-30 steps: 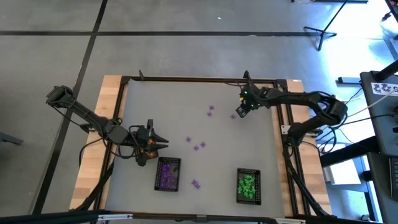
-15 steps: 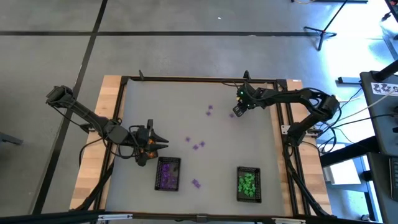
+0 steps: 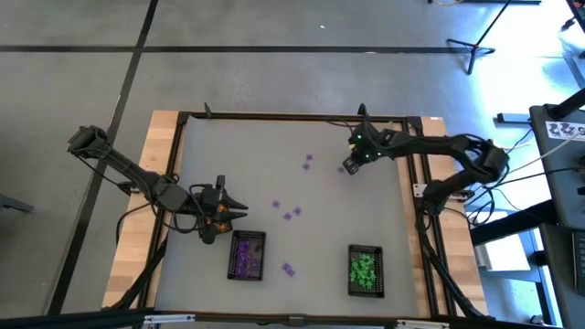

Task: Sort Halloween decoration
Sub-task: Put the purple spider toy into the bottom left black basket

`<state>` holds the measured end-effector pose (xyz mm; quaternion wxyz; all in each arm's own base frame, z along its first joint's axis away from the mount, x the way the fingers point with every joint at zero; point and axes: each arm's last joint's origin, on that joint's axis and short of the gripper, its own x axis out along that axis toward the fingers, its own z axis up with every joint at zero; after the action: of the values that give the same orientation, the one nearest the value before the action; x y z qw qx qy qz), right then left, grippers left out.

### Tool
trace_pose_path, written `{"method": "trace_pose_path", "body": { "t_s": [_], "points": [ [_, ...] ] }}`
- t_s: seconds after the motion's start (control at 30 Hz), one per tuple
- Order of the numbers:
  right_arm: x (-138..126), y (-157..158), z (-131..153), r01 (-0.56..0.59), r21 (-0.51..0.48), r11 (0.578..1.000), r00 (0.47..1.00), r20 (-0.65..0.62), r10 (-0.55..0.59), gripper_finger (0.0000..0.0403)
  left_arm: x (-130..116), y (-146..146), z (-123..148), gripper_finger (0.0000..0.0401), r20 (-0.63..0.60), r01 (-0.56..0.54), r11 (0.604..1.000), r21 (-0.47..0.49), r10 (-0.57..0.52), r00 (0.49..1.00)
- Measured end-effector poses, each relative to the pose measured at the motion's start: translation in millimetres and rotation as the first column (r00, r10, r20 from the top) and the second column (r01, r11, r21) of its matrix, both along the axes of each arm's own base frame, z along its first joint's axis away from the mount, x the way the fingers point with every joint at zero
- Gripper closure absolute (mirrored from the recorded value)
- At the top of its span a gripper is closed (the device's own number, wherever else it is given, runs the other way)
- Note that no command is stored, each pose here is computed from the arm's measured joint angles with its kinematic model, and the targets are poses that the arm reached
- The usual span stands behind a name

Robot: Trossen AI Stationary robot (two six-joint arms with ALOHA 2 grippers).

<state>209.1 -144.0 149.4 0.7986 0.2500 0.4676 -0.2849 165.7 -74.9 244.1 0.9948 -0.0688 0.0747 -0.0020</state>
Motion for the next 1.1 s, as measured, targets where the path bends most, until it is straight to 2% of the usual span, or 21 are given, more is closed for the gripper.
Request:
{"method": "trace_pose_path", "body": {
  "t_s": [0.17, 0.27, 0.4, 0.53, 0.77, 0.93, 1.1],
  "points": [
    [9, 23, 30, -0.094, -0.001, 0.996, 0.979, 0.180, 0.093, 0.0401, 0, 0, 0, 0.0326, 0.000, 0.000, 1.000, 0.000, 0.000, 1.000],
    [19, 43, 49, -0.169, -0.014, 0.985, 0.936, 0.311, 0.165, 0.0401, 0, 0, 0, 0.0326, 0.000, 0.000, 1.000, 0.000, 0.000, 1.000],
    [38, 78, 65, -0.270, -0.029, 0.962, 0.848, 0.467, 0.252, 0.0402, 0, 0, 0, 0.0326, 0.000, 0.000, 1.000, 0.000, 0.000, 1.000],
    [57, 114, 80, -0.358, -0.055, 0.932, 0.725, 0.612, 0.315, 0.0402, 0, 0, 0, 0.0326, 0.001, 0.000, 1.000, 0.000, 0.000, 1.000],
    [91, 165, 121, -0.457, -0.141, 0.878, 0.609, 0.670, 0.424, 0.0402, 0, 0, 0, 0.0326, 0.000, 0.000, 1.000, 0.000, 0.000, 1.000],
    [119, 196, 141, -0.525, -0.219, 0.823, 0.529, 0.673, 0.517, 0.0403, 0, 0, 0, 0.0326, 0.000, 0.000, 1.000, 0.000, 0.000, 1.000],
    [153, 222, 149, -0.558, -0.226, 0.798, 0.490, 0.687, 0.537, 0.0403, 0, 0, 0, 0.0326, 0.001, 0.000, 1.000, 0.000, 0.000, 1.000]
  ]
}}
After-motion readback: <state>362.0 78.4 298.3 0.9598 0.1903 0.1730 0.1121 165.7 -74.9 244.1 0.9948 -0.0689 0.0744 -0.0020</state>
